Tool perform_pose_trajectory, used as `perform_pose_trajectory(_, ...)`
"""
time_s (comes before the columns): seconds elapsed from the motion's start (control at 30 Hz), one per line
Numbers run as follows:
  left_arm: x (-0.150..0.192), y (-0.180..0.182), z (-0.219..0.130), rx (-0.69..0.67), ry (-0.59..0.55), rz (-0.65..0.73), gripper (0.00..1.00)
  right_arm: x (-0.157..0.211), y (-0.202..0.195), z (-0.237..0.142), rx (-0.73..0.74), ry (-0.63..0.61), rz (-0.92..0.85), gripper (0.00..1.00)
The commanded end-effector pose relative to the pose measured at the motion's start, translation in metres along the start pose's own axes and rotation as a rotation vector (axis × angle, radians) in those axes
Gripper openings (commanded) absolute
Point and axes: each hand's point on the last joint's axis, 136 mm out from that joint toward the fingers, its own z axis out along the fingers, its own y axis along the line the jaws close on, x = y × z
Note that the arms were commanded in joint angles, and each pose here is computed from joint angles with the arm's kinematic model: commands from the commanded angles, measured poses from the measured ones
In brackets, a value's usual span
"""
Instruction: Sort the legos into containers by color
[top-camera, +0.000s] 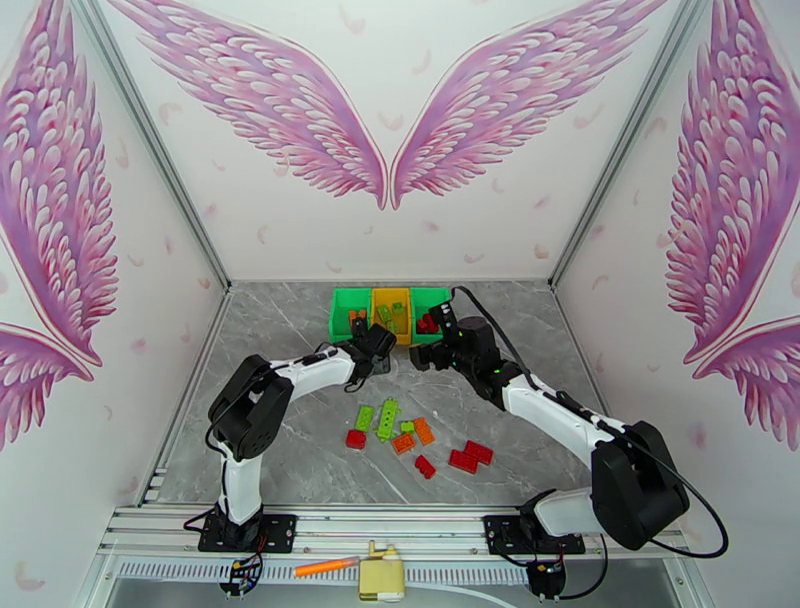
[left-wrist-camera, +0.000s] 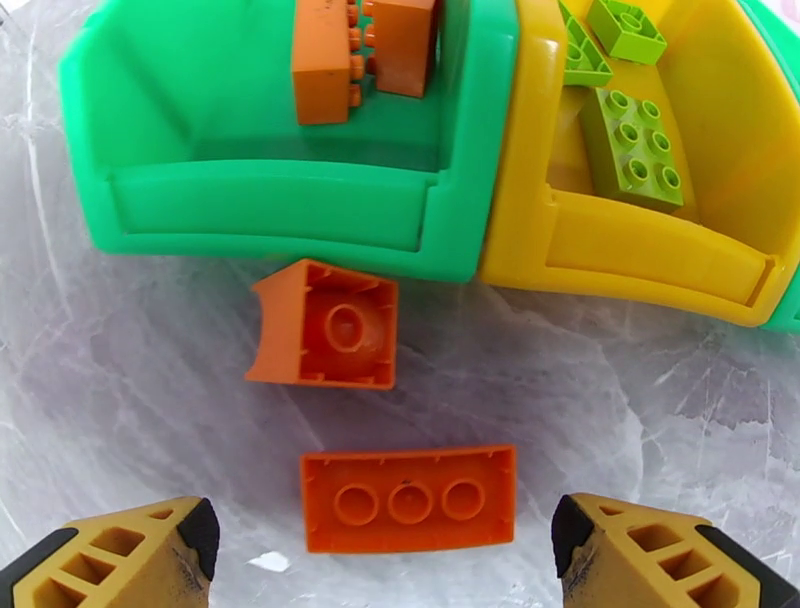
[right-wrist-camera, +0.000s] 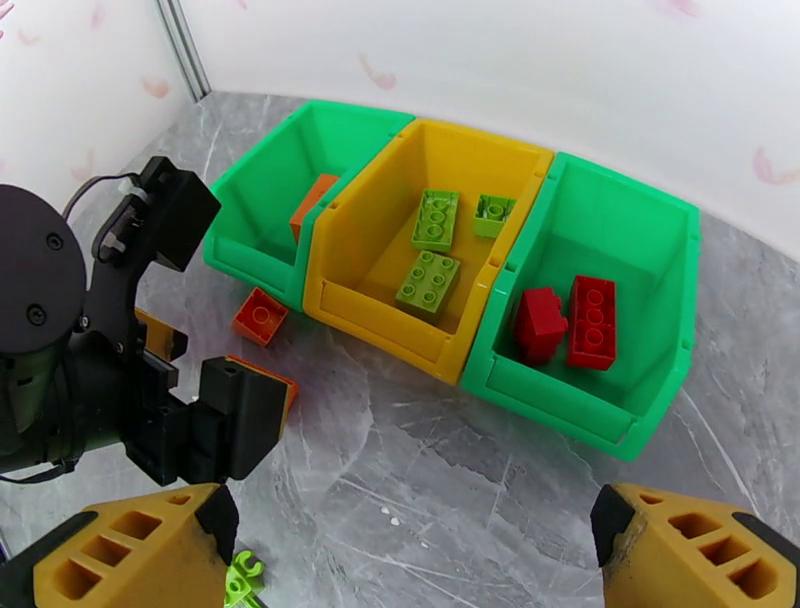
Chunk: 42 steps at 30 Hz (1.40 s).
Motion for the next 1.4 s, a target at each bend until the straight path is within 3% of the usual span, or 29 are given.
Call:
perform_pose_trajectory(0.0, -0.001, -0.006, 0.009, 0.003, 0.016, -0.01, 0.92, 0.0, 0.004, -0.003, -0.019, -0.007, 0.024, 0.99)
perform_pose_trajectory(0.33, 0.012, -0.004, 0.03, -0.013, 0.067, -0.005, 0.89, 0.004, 0.003, -0.002, -0.018, 0.002, 0.026, 0.99)
perform_pose_trajectory(0.83, 0.015, -0.003, 0.033, -0.018, 0.082, 0.001, 0.67, 0.002, 0.005, 0.002, -0.034, -0.001, 0.04, 0.99)
perform_pose_trajectory(1.07, 0.0, -0.003, 0.015, 0.0, 0.042, 0.0, 0.64, -0.002, 0.009, 0.001, -0.054, -0.01, 0.053, 0.99)
perform_pose_trajectory(1.37, -0.032, 0.008, -0.034, 0.027, -0.056, -0.024, 0.63, -0.011, 0.023, 0.0, -0.127, -0.037, 0.093, 0.99)
